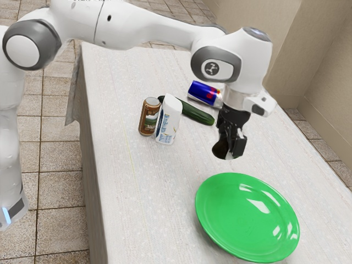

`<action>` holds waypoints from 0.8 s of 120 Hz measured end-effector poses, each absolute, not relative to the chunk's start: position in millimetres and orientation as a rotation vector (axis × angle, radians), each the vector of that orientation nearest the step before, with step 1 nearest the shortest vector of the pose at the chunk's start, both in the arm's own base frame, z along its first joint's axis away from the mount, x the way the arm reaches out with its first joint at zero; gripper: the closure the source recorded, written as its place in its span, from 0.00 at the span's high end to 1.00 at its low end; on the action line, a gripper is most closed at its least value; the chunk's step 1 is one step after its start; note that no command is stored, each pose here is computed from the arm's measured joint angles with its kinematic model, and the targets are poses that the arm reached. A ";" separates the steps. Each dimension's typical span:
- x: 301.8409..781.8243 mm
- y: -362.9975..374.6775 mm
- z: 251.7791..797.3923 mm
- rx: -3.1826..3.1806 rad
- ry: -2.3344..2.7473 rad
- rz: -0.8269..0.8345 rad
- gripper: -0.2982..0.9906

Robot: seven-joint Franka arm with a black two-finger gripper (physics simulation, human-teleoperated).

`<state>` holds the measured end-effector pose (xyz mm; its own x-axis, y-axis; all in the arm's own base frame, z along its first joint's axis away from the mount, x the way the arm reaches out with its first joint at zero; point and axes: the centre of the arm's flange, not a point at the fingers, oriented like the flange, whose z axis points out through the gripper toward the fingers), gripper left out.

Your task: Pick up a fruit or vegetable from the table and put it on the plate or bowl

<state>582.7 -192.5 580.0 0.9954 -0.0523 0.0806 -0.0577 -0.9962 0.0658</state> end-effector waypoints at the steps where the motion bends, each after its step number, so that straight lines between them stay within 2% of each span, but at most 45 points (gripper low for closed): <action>1: 580.7 -198.1 580.2 3.068 -0.099 0.120 0.50; 19: 556.6 -262.8 573.8 3.048 -0.262 0.089 0.50; 42: 544.7 -312.9 550.6 3.019 -0.378 0.031 0.50; 60: 546.9 -333.6 551.6 2.987 -0.412 0.052 0.50; 65: 547.5 -334.3 552.6 2.984 -0.411 0.062 0.58; 74: 548.5 -334.0 555.1 2.982 -0.409 0.081 0.66; 96: 551.3 -328.5 551.5 2.999 -0.408 0.061 0.74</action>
